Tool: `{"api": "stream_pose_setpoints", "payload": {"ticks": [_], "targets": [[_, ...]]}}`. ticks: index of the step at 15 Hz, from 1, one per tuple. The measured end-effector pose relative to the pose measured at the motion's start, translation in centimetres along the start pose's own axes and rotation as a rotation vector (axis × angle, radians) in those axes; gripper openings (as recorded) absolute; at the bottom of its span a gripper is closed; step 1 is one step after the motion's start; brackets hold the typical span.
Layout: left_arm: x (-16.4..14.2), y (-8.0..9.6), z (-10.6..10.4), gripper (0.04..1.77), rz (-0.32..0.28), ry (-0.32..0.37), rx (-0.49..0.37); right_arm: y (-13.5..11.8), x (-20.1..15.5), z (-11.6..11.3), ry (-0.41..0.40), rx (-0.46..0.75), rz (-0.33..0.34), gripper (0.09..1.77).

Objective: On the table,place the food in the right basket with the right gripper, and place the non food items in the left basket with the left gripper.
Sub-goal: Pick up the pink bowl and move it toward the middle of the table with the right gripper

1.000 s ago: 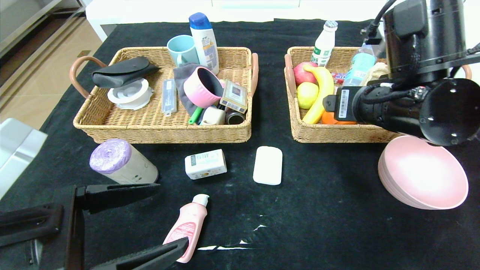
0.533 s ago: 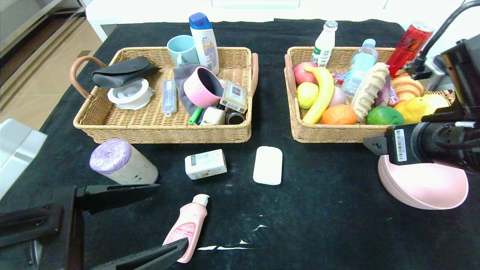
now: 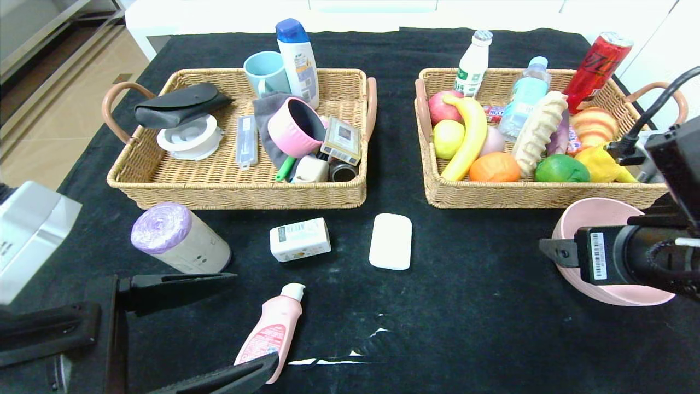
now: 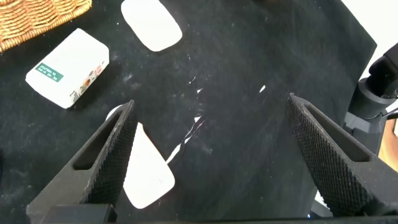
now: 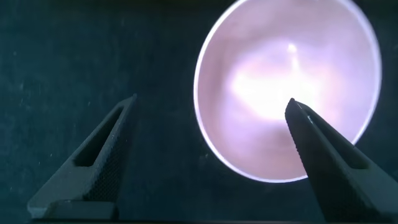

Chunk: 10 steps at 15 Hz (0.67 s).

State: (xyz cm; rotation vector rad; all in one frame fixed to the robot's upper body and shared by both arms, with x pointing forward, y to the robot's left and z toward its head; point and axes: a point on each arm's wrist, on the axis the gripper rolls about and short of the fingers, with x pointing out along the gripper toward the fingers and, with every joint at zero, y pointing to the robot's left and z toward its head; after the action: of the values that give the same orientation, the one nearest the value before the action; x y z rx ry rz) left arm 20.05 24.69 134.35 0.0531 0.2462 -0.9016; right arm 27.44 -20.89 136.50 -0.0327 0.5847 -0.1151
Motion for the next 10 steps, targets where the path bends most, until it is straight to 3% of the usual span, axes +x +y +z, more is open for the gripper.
{"api": "stream_pose_setpoints", "payload": {"ticks": [10], "targets": [[0.3,-0.1,-0.2,1.72,-0.012,0.013,-0.001,0.0,4.6,-0.8,0.097,0.066,-0.083,1.70]]}}
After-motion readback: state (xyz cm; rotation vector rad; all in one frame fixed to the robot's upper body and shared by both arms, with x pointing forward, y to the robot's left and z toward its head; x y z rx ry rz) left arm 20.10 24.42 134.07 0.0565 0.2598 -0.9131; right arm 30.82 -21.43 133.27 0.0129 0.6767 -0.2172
